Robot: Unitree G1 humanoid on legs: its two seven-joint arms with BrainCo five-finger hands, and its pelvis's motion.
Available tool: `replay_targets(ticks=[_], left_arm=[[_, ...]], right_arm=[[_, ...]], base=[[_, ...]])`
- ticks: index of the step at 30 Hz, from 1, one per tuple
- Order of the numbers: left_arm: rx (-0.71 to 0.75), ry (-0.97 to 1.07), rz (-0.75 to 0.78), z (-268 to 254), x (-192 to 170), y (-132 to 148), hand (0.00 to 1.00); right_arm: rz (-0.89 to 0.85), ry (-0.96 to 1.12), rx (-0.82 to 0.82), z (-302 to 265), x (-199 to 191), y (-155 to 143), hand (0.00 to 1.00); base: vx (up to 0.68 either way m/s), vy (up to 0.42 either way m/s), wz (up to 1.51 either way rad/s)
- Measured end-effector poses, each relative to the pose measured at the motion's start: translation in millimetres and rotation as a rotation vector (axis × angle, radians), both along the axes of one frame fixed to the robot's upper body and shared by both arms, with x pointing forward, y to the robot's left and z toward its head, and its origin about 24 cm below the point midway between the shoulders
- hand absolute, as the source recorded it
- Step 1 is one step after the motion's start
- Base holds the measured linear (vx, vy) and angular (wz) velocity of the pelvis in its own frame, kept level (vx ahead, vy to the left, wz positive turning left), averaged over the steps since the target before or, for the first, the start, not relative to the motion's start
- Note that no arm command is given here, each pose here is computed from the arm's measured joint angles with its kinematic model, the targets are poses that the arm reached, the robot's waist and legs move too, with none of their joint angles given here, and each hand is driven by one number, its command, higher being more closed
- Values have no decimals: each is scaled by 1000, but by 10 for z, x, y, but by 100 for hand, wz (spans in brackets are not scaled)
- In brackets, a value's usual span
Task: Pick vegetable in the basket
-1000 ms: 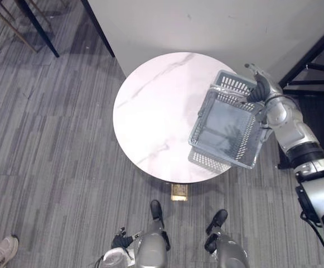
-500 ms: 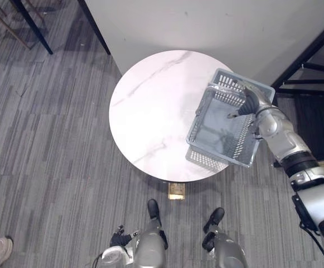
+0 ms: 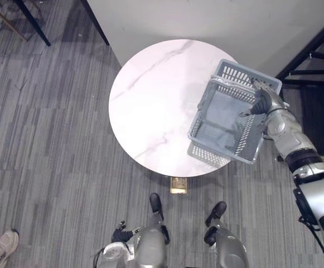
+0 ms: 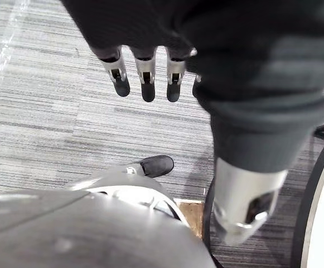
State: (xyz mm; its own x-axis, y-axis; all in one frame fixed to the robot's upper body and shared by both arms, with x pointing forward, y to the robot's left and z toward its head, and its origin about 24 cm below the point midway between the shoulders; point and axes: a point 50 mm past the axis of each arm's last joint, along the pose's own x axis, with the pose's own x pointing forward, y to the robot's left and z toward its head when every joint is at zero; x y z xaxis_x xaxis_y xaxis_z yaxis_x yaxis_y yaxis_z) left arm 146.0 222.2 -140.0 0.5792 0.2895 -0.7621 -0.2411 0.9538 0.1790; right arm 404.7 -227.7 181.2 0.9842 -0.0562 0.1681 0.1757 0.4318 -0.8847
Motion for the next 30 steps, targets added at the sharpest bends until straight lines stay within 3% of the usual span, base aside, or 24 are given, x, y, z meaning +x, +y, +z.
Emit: replay_targets(ticks=[15, 21, 25, 30], left_arm=[[3, -7, -43, 5, 42, -66, 0], [4, -5, -57, 3, 43, -79, 0], [3, -1, -74, 1, 42, -86, 0], [4, 6, -100, 2, 47, -91, 0]], right_arm=[[-51, -24, 6, 98, 25, -99, 100], [-30, 36, -75, -51, 7, -73, 100], [25, 140, -259, -178, -29, -89, 100], [136, 183, -341, -354, -84, 84, 100]], base=[[40, 6, 2], [28, 13, 6], [16, 10, 10], [0, 0, 0]])
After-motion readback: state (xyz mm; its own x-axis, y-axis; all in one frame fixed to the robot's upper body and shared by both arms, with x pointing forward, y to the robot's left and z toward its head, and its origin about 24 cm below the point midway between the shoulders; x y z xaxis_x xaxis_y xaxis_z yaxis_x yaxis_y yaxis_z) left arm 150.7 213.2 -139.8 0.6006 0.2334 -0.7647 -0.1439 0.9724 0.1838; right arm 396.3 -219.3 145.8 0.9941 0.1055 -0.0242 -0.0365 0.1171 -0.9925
